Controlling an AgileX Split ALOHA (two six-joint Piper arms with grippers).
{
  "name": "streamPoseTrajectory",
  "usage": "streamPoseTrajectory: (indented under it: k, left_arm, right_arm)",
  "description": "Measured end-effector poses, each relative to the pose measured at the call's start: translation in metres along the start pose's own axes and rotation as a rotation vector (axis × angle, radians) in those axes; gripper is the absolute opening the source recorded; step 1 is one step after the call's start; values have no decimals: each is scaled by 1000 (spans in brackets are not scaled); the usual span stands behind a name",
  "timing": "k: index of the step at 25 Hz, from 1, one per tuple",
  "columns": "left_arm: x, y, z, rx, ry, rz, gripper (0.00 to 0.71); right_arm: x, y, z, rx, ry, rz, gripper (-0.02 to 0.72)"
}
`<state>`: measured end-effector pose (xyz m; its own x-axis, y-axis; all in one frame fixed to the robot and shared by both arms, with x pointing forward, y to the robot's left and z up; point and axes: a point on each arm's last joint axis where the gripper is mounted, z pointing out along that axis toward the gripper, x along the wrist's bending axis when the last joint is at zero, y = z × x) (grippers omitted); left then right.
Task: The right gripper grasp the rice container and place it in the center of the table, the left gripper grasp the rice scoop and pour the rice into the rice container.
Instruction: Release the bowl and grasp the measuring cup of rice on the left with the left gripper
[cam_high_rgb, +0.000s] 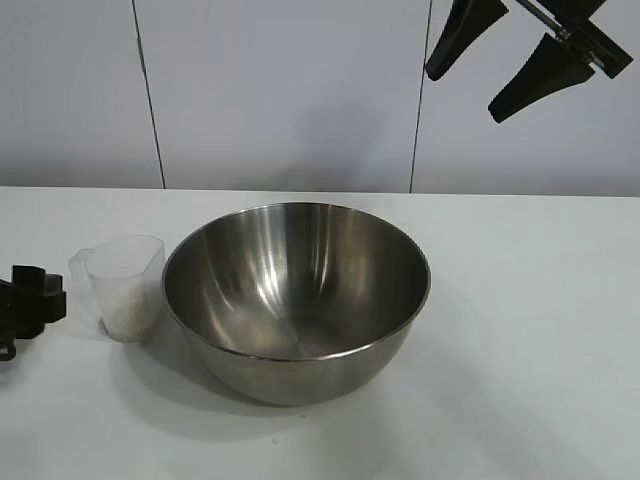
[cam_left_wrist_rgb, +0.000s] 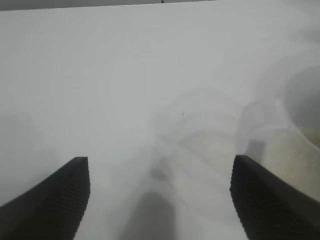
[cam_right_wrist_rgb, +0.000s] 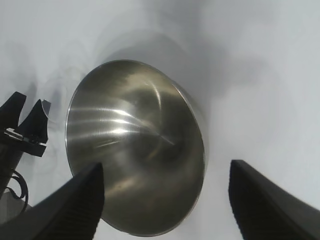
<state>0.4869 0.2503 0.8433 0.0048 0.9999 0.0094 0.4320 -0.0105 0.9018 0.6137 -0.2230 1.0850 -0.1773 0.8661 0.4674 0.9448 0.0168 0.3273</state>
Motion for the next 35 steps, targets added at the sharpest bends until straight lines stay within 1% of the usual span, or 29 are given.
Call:
streamPoseTrajectory:
  k: [2, 5, 11, 13, 22, 28, 29, 31, 32, 34, 35]
  left_arm:
    - [0, -6, 1, 25, 2, -20, 559]
    - [-2, -8, 4, 33, -12, -22, 559]
    - [-11, 1, 14, -12, -78, -10, 559]
    - [-13, 3, 16, -21, -88, -8, 559]
    - [-16, 10, 23, -52, -94, -15, 558]
    - [-16, 10, 24, -55, -96, -15, 554]
    - [-16, 10, 24, -55, -96, -15, 545]
    - [-16, 10, 24, -55, -96, -15, 503]
    - [-16, 10, 24, -55, -97, -15, 461]
    - [-16, 10, 24, -54, -97, -14, 351]
    - [-16, 10, 24, -54, -97, -14, 286]
  right_arm:
    - [0, 0, 0, 0, 0, 0, 487]
    - [0, 0, 0, -2, 0, 0, 487]
    - [0, 1, 0, -9, -1, 0, 487]
    - [0, 1, 0, -10, -1, 0, 487]
    - [0, 1, 0, -14, -1, 1, 487]
    - [0, 1, 0, -15, 0, 1, 487]
    - [0, 1, 0, -15, 0, 1, 487]
    - [0, 1, 0, -16, 0, 1, 487]
    - [0, 2, 0, -18, 0, 1, 487]
    - [0, 2, 0, -18, -1, 1, 487]
    - [0, 2, 0, -18, -1, 1, 487]
